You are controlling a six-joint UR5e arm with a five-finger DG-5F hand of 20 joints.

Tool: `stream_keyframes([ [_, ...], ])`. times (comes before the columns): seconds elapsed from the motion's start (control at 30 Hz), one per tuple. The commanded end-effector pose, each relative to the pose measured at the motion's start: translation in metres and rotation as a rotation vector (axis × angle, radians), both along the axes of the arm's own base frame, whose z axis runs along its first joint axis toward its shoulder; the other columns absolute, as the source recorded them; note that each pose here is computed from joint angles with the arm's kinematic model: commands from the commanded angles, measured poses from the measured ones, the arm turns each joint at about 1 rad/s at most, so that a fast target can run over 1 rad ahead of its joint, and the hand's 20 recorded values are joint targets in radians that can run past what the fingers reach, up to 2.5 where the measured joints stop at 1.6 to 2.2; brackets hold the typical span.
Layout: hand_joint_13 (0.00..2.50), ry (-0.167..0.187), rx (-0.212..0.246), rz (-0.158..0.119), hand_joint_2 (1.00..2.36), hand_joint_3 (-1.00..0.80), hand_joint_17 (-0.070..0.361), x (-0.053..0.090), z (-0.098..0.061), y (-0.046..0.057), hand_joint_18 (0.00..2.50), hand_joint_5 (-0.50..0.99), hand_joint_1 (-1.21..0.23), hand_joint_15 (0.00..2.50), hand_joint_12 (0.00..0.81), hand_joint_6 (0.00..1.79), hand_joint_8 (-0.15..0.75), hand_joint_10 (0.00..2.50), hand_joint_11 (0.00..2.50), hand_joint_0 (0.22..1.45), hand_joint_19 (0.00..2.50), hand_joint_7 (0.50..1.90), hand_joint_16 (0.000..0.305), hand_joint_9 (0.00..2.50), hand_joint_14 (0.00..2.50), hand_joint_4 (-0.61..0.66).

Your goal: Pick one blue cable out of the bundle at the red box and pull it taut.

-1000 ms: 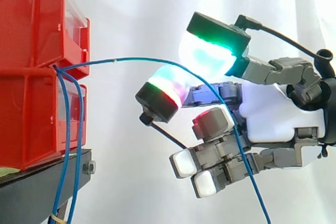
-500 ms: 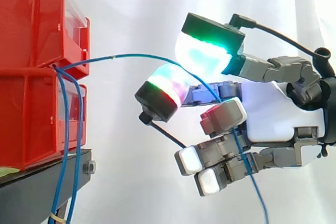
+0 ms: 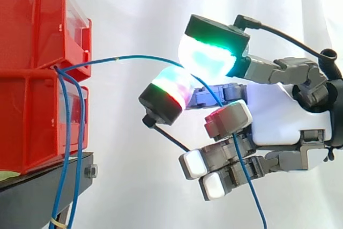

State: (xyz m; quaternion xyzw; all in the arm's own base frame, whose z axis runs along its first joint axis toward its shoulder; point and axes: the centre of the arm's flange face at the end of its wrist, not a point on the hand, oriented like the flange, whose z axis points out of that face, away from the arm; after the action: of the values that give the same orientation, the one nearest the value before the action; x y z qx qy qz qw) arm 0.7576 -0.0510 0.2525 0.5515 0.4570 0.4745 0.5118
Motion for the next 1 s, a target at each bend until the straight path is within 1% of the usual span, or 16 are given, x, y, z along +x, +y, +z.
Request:
stream_keyframes([
  [0.0, 1.00, -0.001, 0.000, 0.001, 1.01, -0.37, 0.112, 0.0001, 0.0001, 0.0001, 0.88, -0.05, -0.74, 0.51, 0.385, 0.89, 0.389, 0.01, 0.97, 0.57, 0.56, 1.04, 0.050, 1.39, 0.02, 0.01],
  [0.37, 0.99, -0.002, -0.001, 0.002, 1.01, -0.40, 0.112, 0.0003, 0.0002, 0.0013, 0.86, -0.05, -0.70, 0.50, 0.394, 0.89, 0.389, 0.01, 0.96, 0.56, 0.56, 1.05, 0.050, 1.39, 0.01, 0.00],
  [0.5, 0.99, -0.001, -0.002, 0.001, 1.01, -0.41, 0.112, -0.0001, -0.0005, 0.0000, 0.85, -0.05, -0.65, 0.51, 0.393, 0.89, 0.391, 0.01, 0.96, 0.56, 0.57, 1.04, 0.050, 1.39, 0.01, 0.00],
  [0.67, 0.97, -0.002, -0.003, 0.002, 1.01, -0.42, 0.115, 0.0003, 0.0002, 0.0013, 0.84, -0.05, -0.61, 0.50, 0.401, 0.88, 0.395, 0.01, 0.95, 0.55, 0.58, 1.02, 0.051, 1.37, 0.01, -0.01],
  [0.73, 0.96, -0.002, -0.003, 0.001, 1.01, -0.42, 0.118, 0.0003, 0.0002, 0.0001, 0.83, -0.05, -0.61, 0.51, 0.402, 0.88, 0.396, 0.01, 0.94, 0.54, 0.58, 1.02, 0.053, 1.36, 0.02, -0.01],
  [0.97, 0.95, -0.002, -0.004, 0.002, 1.01, -0.42, 0.121, 0.0003, 0.0002, 0.0013, 0.82, -0.06, -0.65, 0.49, 0.408, 0.88, 0.404, 0.01, 0.93, 0.53, 0.57, 1.01, 0.054, 1.35, 0.01, 0.00],
])
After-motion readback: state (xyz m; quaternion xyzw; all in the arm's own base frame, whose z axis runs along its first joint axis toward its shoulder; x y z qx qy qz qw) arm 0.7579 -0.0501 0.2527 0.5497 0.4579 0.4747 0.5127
